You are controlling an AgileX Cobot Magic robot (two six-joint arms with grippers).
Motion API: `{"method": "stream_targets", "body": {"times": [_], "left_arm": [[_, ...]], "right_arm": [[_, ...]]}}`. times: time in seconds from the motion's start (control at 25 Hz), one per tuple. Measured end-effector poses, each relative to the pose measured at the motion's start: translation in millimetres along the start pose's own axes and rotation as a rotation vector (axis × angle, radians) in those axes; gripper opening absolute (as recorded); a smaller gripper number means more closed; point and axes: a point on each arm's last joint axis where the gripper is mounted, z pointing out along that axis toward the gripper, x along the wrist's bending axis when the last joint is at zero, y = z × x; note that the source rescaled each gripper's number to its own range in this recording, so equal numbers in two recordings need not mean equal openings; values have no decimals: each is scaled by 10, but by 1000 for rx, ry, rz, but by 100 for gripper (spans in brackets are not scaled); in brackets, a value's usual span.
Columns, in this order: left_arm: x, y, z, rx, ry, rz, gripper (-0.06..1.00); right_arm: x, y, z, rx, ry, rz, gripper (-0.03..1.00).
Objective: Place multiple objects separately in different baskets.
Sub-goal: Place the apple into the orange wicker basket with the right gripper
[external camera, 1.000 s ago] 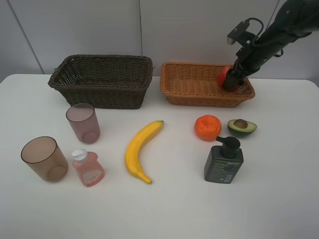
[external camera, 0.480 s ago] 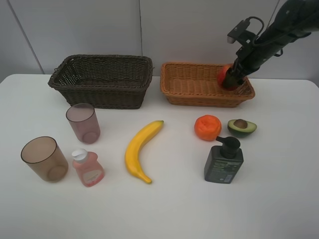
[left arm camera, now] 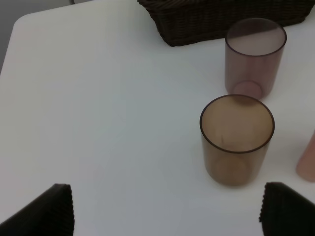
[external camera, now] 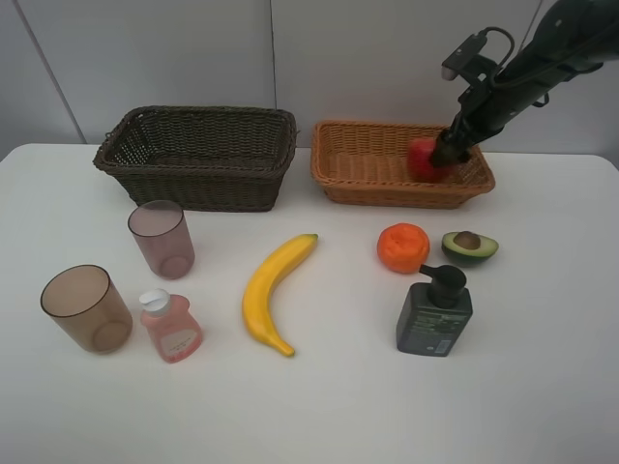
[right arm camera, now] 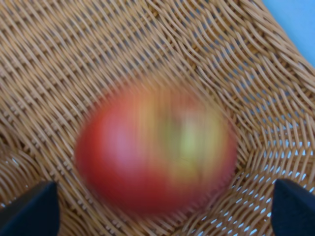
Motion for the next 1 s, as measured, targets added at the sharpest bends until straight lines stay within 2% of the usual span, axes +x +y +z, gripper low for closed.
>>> {"method": "stream_targets", "body": {"times": [0.84,1.0], "left_arm": [[0,0,0,0,0,0,100],[0,0,0,0,0,0,100]], "right_arm": [[11,14,-5,-14,13,25,87],[4,37,-126,-9,11,5,87]]}}
